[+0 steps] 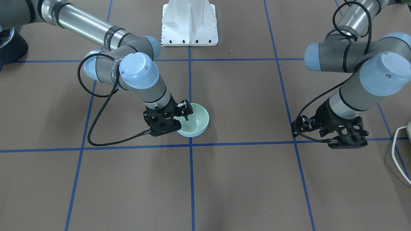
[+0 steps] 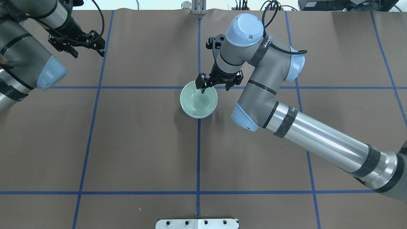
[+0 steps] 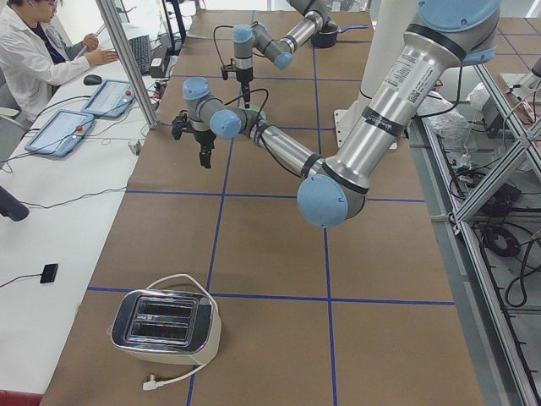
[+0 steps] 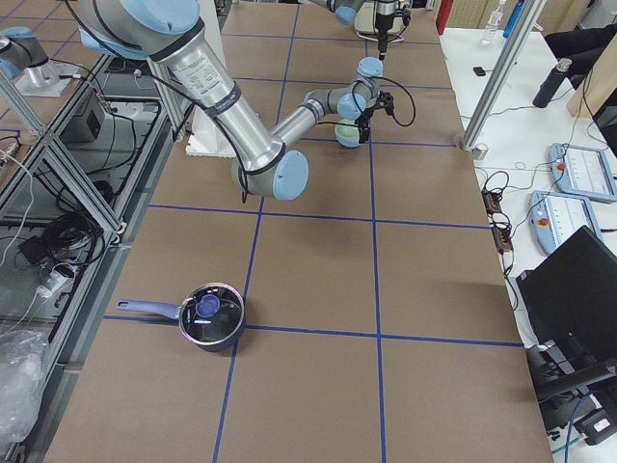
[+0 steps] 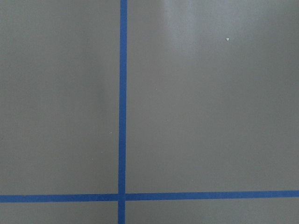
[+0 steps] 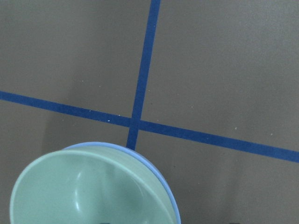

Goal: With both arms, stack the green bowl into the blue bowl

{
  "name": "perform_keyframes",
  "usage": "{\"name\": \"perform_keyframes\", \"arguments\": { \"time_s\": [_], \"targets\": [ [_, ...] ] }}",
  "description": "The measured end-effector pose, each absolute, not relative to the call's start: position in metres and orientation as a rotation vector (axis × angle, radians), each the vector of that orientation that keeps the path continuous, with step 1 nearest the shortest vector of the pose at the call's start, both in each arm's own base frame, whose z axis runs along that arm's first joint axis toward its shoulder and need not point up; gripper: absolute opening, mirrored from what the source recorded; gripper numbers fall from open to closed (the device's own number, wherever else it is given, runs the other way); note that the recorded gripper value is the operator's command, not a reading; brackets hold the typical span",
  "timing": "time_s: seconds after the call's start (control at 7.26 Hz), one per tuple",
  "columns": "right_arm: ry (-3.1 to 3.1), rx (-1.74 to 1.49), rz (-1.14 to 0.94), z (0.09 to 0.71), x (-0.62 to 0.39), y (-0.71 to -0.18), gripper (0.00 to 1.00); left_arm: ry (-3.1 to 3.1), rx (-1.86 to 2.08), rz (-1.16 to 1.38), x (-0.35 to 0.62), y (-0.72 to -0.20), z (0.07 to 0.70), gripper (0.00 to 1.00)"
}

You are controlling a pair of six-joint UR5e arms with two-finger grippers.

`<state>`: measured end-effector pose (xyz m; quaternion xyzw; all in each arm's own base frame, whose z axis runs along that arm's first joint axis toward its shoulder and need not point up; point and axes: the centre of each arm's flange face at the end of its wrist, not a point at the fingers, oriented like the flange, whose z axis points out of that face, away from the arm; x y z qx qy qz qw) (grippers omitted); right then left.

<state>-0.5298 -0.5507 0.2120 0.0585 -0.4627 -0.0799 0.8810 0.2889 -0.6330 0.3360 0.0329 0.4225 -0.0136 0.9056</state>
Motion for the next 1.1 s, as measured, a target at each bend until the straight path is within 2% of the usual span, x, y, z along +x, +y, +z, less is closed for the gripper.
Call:
{"name": "perform_keyframes", "arguments": {
  "time_s": [0.69,1.1],
  "targets": [
    [-1.134,0.319,-0.170,0.250,-0.450,-0.560,1.00,0.869,0.112,0.031,0.277,-0.637,0.334,0.97],
    [-1.172,0.349,-0.107,0.268,-0.343,-0.564,1.00,0.828,0.146,0.096,0.236,-0.643,0.376,0.98]
  ]
}}
